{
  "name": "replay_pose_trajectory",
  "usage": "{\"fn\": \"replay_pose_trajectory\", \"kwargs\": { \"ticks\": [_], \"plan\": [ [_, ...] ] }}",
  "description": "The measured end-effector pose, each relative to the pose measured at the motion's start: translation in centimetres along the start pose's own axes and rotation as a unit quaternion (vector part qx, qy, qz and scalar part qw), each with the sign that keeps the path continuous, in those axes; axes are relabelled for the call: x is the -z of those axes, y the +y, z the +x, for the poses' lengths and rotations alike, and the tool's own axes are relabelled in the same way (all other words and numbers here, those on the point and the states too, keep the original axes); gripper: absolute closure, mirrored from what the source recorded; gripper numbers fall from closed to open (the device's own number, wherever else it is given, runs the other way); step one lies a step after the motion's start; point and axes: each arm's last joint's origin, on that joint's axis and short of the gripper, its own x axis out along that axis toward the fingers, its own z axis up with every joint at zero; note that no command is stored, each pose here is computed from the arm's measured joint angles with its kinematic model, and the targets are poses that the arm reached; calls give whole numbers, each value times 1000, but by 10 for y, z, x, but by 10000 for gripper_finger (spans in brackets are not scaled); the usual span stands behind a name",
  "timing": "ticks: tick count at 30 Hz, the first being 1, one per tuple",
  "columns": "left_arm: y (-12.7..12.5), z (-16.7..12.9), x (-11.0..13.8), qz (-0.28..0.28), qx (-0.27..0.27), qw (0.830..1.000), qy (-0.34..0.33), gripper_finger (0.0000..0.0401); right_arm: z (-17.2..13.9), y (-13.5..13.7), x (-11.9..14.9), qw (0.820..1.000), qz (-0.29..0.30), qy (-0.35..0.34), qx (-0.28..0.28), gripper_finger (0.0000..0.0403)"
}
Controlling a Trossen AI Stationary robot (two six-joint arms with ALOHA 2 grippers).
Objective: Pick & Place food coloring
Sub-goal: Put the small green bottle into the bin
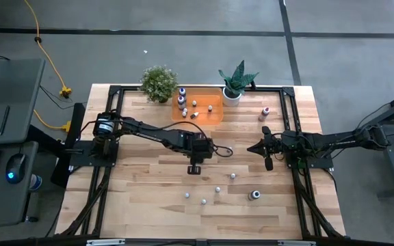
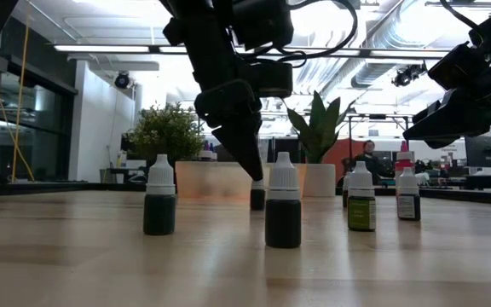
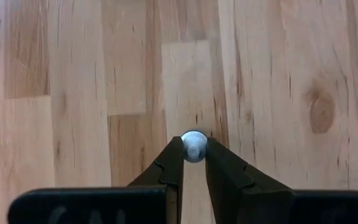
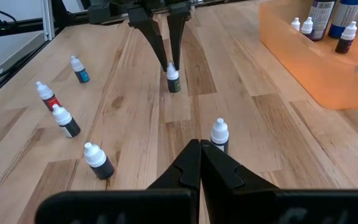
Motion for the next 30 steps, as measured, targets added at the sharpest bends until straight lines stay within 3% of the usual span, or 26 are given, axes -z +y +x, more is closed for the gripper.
{"fn": "replay_pose_trajectory", "kwargs": {
  "ticks": [16,30],
  "plan": [
    [5,-43,-35,18,2,1000,-7,362,0,0,0,1000,0,0,0,402],
    [8,-122,-61,153,35,988,-9,362,0,0,0,1000,0,0,0,402]
  ]
}}
